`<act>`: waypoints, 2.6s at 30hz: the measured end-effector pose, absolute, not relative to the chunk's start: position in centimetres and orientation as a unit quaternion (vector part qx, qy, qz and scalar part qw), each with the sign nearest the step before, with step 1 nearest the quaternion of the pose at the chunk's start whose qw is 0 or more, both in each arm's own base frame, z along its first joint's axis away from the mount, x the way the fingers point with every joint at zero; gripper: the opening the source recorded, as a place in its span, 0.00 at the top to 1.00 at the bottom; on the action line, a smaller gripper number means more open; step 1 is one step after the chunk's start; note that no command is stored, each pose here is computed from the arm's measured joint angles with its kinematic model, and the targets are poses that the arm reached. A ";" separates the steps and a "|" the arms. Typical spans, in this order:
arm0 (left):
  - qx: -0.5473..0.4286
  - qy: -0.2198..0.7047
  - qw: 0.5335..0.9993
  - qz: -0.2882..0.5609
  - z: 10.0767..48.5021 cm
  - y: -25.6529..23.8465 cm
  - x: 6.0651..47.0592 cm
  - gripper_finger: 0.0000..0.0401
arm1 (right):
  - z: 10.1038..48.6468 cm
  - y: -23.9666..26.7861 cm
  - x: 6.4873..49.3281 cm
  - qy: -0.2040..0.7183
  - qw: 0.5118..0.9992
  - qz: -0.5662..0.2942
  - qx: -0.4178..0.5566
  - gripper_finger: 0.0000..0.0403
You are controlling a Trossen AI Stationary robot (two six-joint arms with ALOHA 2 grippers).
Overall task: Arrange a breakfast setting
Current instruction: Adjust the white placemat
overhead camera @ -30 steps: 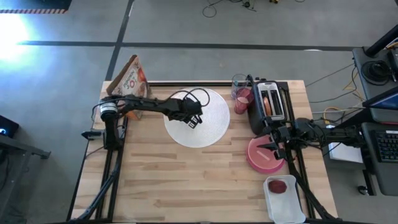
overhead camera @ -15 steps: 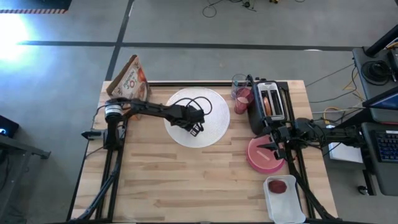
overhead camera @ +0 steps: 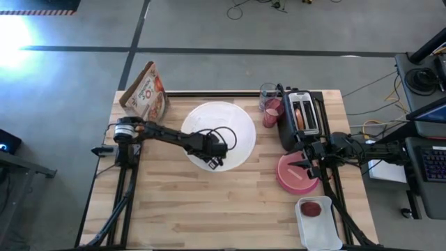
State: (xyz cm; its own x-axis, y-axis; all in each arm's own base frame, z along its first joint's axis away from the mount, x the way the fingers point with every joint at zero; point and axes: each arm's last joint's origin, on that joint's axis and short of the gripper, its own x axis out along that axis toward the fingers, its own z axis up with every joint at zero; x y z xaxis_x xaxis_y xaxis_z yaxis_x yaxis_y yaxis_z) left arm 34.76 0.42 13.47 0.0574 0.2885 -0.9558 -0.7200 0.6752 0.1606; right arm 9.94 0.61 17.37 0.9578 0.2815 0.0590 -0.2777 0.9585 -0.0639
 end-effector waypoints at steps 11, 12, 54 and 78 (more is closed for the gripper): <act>-0.204 0.593 0.712 0.316 16.5 -2.7 33.6 0.71 | 17.4 0.6 9.9 -0.034 0.989 0.141 -0.027 0.60; -0.201 0.586 0.718 0.317 16.9 -2.7 33.6 0.71 | 17.4 0.6 9.9 -0.034 0.989 0.141 -0.028 0.60; -0.143 0.510 0.767 0.361 13.9 -4.7 36.6 0.71 | 17.4 0.6 9.9 -0.034 0.989 0.141 -0.028 0.60; -0.174 0.565 0.771 0.236 13.9 -13.7 34.3 0.71 | 17.4 0.6 9.9 -0.034 0.989 0.141 -0.028 0.60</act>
